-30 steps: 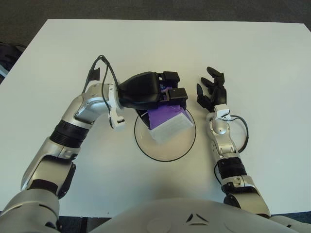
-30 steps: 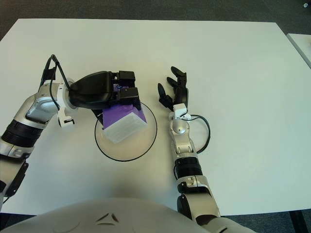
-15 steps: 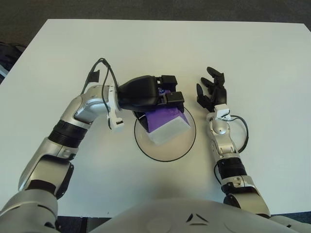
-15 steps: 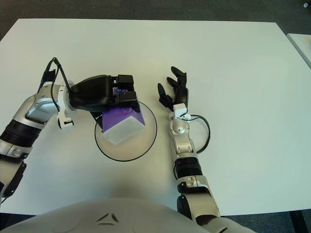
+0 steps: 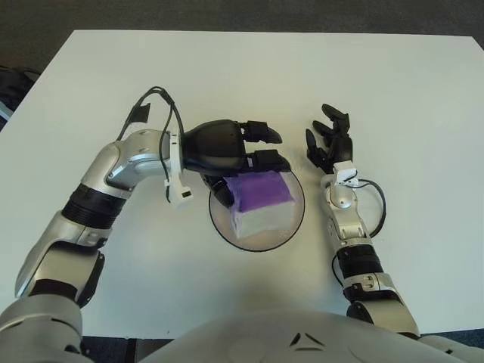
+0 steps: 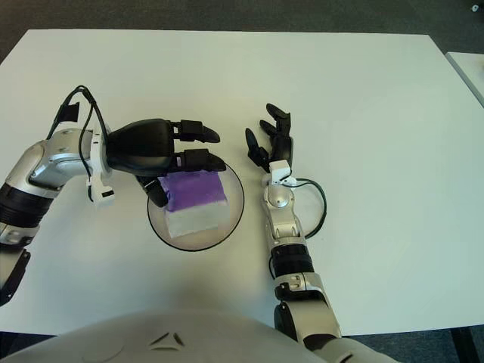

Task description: Put the tissue paper into the plate.

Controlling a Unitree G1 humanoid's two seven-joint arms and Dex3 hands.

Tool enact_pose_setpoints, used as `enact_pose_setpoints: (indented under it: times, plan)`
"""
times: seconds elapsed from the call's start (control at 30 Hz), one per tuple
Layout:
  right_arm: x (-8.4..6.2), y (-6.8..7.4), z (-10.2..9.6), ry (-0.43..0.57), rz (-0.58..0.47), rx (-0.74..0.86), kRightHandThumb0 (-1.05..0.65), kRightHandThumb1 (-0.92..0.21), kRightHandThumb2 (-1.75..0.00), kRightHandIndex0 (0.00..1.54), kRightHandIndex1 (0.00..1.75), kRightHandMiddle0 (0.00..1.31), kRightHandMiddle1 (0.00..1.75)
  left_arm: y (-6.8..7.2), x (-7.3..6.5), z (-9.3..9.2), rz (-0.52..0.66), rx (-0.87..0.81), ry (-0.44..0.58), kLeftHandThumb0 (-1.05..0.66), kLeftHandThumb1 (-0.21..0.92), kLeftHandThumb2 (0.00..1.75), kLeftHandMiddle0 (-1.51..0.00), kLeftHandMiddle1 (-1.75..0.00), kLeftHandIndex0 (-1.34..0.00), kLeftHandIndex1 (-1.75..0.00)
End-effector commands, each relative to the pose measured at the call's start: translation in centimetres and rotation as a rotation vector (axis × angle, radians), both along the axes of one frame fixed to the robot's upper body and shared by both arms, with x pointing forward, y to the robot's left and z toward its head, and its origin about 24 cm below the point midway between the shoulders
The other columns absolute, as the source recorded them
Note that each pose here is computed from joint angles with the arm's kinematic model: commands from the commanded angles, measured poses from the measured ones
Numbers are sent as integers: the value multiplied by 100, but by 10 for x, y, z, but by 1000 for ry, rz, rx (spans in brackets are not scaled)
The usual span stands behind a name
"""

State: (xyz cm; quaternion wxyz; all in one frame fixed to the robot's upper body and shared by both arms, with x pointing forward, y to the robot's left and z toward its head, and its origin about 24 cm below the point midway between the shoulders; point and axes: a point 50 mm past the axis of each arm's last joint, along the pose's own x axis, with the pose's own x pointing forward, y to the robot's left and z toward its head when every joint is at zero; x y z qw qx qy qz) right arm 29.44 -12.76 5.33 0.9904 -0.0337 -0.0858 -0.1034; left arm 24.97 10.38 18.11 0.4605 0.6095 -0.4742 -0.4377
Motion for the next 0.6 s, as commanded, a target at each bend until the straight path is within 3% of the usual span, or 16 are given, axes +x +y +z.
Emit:
enact_pose_setpoints:
  times: [0.0, 0.57]
  plan:
    - [-21, -9, -54, 278, -50, 19, -62, -92, -44, 28, 61, 0, 82, 3, 0, 2, 12, 26, -23, -84, 92, 66, -16, -6, 0, -29]
    - [-22, -7, -53, 269, -62, -15, -65, -92, -50, 30, 60, 0, 81, 5, 3, 1, 31, 27, -43, -86, 92, 78, -19, -4, 0, -33]
